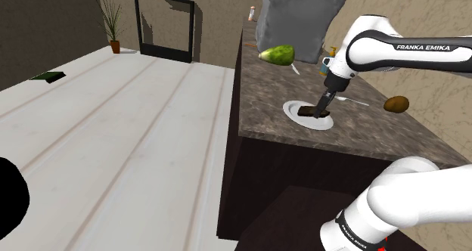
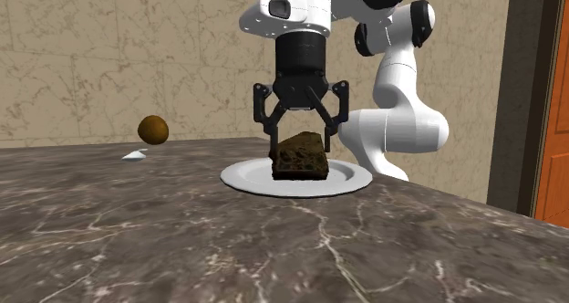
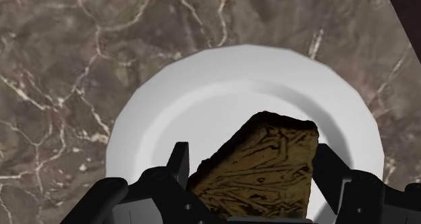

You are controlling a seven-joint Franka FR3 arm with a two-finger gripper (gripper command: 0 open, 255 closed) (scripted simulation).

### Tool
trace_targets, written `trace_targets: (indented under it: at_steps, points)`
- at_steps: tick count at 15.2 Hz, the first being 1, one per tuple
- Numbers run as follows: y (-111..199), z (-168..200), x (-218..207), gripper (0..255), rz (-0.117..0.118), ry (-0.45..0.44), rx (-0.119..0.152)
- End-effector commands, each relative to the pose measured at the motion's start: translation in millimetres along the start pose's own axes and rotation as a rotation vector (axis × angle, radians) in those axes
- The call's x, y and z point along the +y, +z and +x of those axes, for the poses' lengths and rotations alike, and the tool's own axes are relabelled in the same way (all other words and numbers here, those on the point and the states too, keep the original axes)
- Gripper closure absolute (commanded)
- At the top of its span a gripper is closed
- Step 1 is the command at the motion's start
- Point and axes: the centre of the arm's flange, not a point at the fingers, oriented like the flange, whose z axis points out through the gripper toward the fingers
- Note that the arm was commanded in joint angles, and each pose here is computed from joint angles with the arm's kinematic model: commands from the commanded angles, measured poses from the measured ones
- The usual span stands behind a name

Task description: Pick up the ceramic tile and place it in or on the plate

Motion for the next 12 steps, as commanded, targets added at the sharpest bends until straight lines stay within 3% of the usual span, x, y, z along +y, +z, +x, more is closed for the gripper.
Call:
trace_targets:
  at_steps: [1, 8, 9, 12]
  points:
    - [8.9, -0.6, 0.3, 255, 0.000, 0.000, 0.000]
    - [8.9, -0.6, 0.3, 255, 0.000, 0.000, 0.000]
    - [8.9, -0.6, 0.3, 0, 0.000, 0.000, 0.000]
    - [8.9, -0.6, 0.3, 0, 0.000, 0.000, 0.000]
